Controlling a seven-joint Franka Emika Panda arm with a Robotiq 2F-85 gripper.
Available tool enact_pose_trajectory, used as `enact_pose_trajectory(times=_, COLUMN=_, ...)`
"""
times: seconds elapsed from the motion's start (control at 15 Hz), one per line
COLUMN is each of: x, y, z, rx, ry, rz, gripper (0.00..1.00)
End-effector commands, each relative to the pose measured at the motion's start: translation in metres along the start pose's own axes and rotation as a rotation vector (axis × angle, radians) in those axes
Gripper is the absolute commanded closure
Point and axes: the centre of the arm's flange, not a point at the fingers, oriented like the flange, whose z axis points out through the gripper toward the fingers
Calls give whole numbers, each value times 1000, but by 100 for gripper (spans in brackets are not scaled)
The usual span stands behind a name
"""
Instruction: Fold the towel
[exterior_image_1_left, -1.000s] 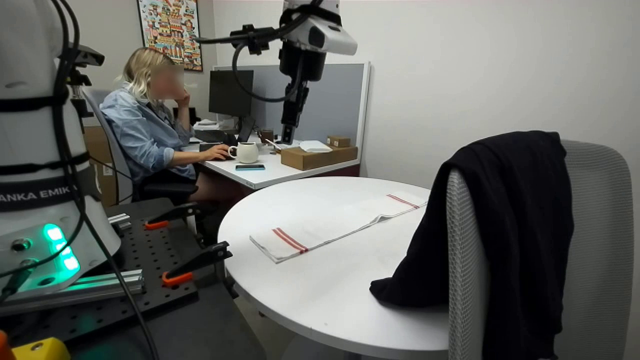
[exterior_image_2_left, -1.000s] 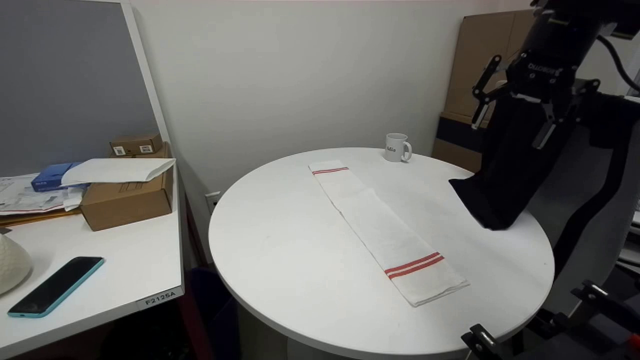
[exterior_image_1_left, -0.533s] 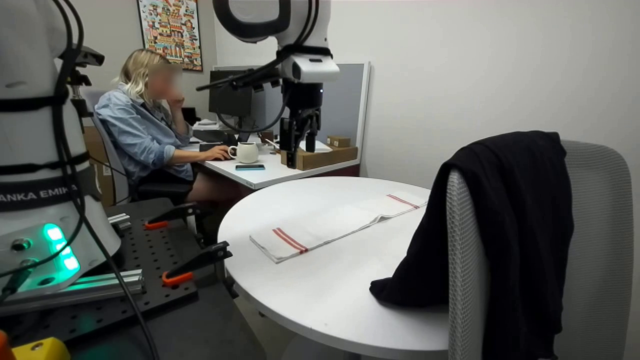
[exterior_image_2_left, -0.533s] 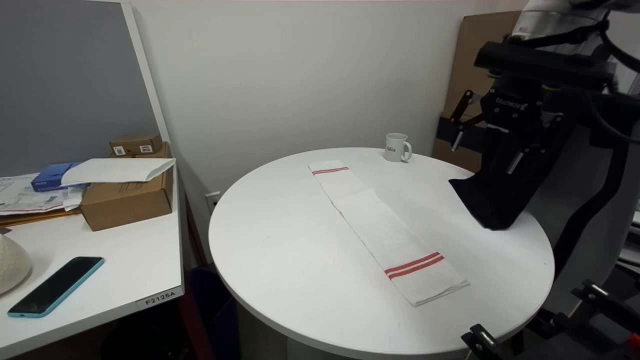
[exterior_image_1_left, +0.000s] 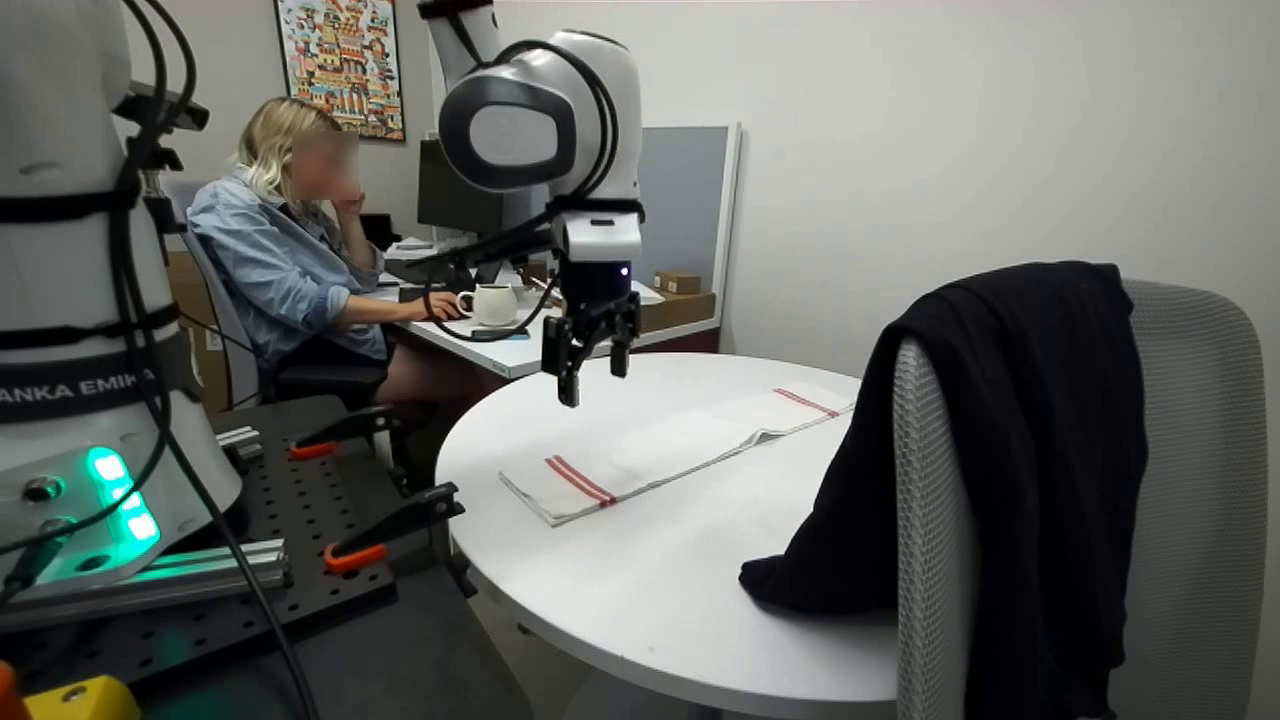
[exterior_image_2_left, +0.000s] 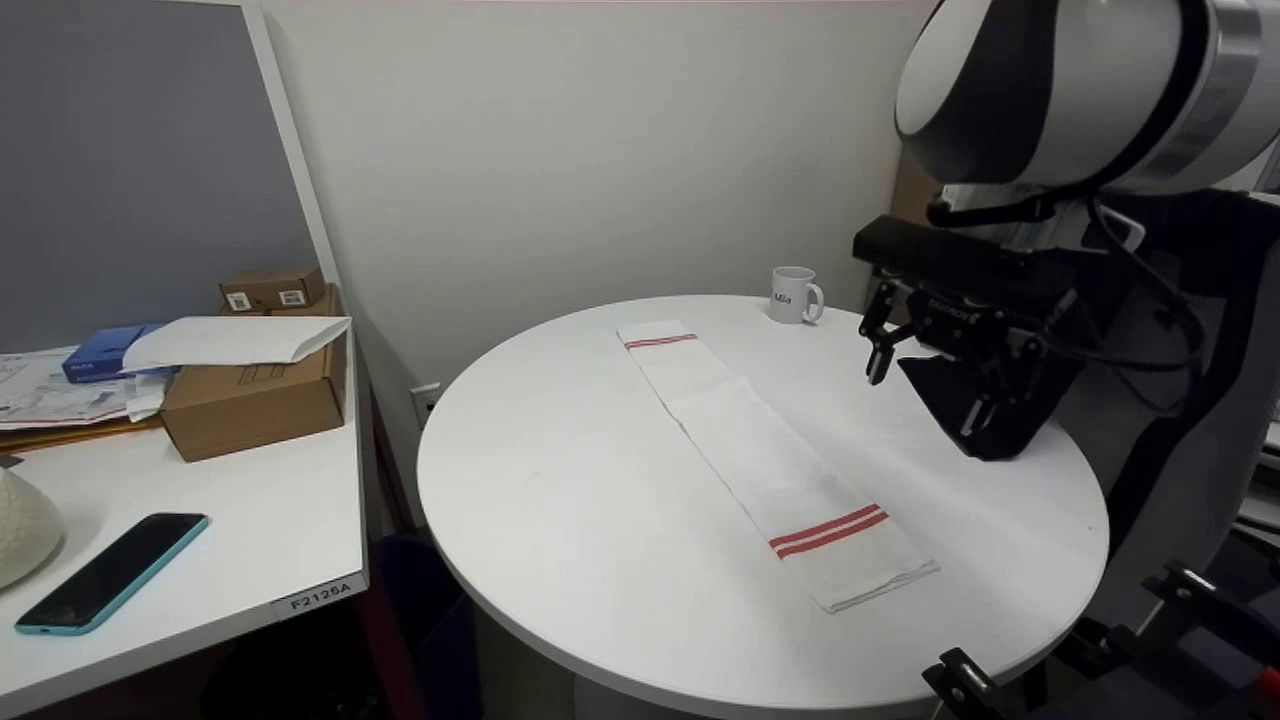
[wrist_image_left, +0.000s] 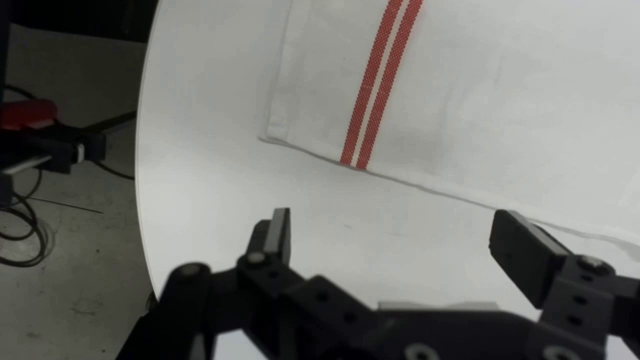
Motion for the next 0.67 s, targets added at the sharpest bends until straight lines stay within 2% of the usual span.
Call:
enact_pose_trajectory(times=0.0, x=-7, y=-11, z=42, rx=-24, ry=3, rz=32, gripper=0)
enact_pose_trajectory(times=0.6, x=-19, y=-6, z=116, rx=-76, ry=8, rz=-1, gripper=0)
